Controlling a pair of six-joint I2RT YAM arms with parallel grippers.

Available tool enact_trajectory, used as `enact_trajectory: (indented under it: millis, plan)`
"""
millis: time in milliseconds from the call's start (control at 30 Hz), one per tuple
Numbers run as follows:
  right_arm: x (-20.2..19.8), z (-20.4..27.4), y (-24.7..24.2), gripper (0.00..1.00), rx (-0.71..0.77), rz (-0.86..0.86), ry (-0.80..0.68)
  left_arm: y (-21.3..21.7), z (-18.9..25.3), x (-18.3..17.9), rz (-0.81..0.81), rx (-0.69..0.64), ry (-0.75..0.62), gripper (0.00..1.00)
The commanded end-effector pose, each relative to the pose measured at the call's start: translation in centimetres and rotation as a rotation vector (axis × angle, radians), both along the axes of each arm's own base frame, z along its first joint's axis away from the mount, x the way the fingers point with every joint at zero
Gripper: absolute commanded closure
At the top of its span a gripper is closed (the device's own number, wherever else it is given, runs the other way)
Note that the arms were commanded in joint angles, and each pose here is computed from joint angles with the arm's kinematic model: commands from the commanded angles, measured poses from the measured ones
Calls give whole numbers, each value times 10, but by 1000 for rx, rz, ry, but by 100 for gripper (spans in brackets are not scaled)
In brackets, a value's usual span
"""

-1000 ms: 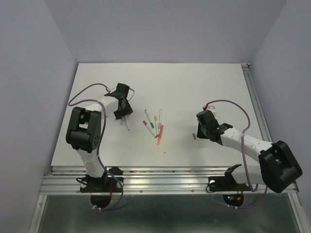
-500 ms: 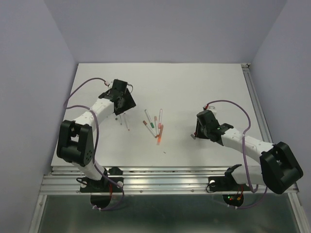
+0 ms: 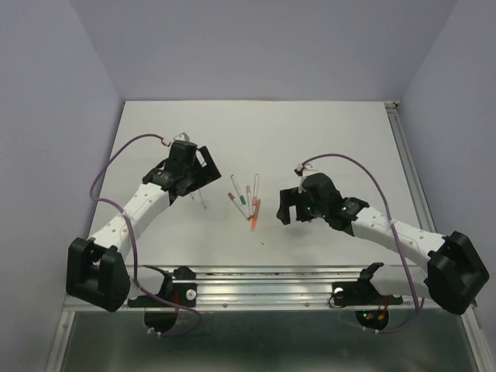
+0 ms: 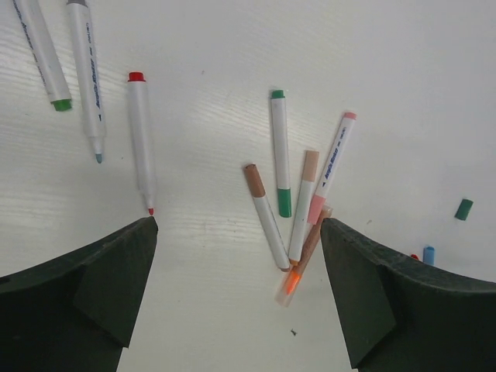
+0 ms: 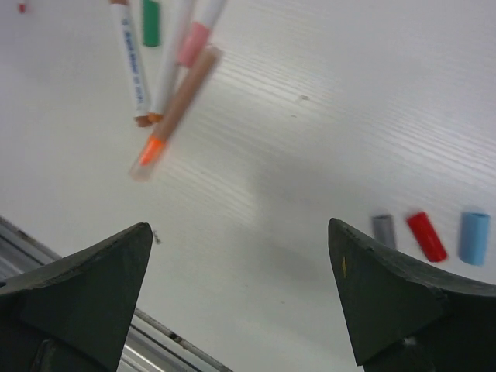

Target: Open the pen caps

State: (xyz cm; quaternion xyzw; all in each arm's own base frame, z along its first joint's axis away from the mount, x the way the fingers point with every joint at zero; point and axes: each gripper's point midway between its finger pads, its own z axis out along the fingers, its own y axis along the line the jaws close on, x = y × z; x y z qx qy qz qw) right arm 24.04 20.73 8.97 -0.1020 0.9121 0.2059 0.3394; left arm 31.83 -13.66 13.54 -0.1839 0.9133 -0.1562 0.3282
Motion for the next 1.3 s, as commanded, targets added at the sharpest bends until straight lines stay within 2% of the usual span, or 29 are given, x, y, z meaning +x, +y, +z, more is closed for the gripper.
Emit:
enact_trajectory:
  millis: [0,100,200,300,367,533,600,700,800,967,1067,1100,1200,1267]
  plan:
    - [5,55,84,0,109,254,-149,6,20,-11,33,-37,-58,1]
    - [5,64,124,0,86,333,-182,17,22,-21,95,-30,-52,1]
    - [15,31,151,0,-55,344,-133,26,23,-28,130,-19,-67,1]
    - [29,26,166,0,-113,324,-123,29,19,-33,140,-20,-68,1]
    - [34,5,169,1,-158,306,-87,28,16,-35,132,-20,-61,1]
    - [38,-14,178,14,-209,313,-54,27,12,-35,128,-21,-54,1]
    - [36,-25,180,16,-224,320,-35,27,11,-35,125,-21,-55,1]
    - [33,-36,181,28,-237,326,-22,28,10,-34,126,-16,-55,1]
    - [34,-42,182,34,-248,322,-21,26,10,-32,121,-16,-54,1]
    - [35,-55,179,38,-277,316,-5,26,9,-32,116,-16,-54,1]
    - [34,-62,177,46,-294,312,3,26,10,-32,118,-12,-55,1]
    - [32,-64,176,52,-306,310,4,27,9,-32,118,-9,-55,1]
    - [30,-71,174,59,-339,298,5,27,11,-31,119,-6,-61,1]
    - [28,-73,172,68,-353,284,6,27,11,-31,118,-4,-59,1]
